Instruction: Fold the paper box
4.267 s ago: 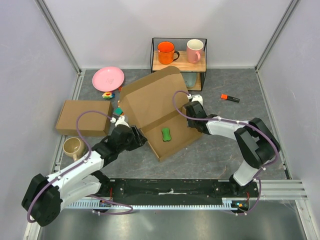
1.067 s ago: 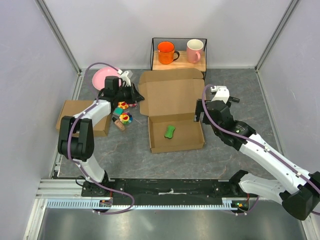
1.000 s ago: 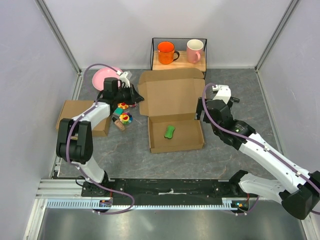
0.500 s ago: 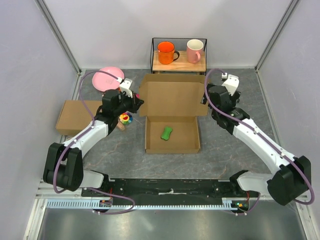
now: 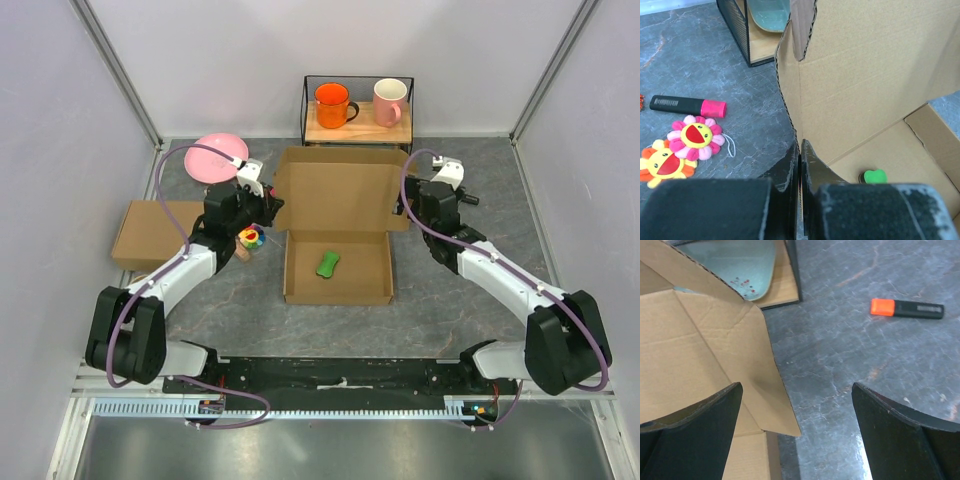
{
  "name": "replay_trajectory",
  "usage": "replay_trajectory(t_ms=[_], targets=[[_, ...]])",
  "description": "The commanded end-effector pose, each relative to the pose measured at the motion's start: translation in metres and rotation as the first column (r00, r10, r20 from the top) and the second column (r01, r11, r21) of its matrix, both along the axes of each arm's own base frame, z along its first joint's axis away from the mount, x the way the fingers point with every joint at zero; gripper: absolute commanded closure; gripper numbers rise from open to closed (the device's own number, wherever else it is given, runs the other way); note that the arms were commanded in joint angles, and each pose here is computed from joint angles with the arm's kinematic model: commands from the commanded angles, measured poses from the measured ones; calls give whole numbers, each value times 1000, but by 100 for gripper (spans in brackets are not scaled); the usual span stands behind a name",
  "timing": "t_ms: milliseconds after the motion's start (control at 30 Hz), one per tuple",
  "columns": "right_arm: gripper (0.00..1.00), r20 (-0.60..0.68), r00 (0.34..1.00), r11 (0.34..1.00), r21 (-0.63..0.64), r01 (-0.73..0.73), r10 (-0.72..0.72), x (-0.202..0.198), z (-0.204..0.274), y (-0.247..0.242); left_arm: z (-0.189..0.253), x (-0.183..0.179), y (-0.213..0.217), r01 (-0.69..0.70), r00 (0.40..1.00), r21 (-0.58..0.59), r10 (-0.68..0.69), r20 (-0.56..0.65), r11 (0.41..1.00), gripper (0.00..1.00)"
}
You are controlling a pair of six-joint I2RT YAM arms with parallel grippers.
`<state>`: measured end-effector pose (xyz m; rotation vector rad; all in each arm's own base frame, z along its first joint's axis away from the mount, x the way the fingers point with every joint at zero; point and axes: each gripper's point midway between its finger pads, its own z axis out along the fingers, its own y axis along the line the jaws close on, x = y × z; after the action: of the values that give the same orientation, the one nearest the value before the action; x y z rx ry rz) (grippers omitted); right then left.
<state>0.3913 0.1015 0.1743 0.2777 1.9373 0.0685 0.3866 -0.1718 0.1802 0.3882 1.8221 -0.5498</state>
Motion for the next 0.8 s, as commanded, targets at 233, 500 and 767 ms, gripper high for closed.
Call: replay_trajectory(t_ms=[233,500,767], targets=[[2,143,971,969,126,-211,193,34,17,32,9,14,0,2,997,45,-6,78,999,97],[12,103,958,943,171,-284,269,31,3,49,14,14,0,-7,996,37,4,88,999,98],[39,98,964,958,127,-257,246,11,9,51,28,6,-7,-34,993,7,33,118,999,98]])
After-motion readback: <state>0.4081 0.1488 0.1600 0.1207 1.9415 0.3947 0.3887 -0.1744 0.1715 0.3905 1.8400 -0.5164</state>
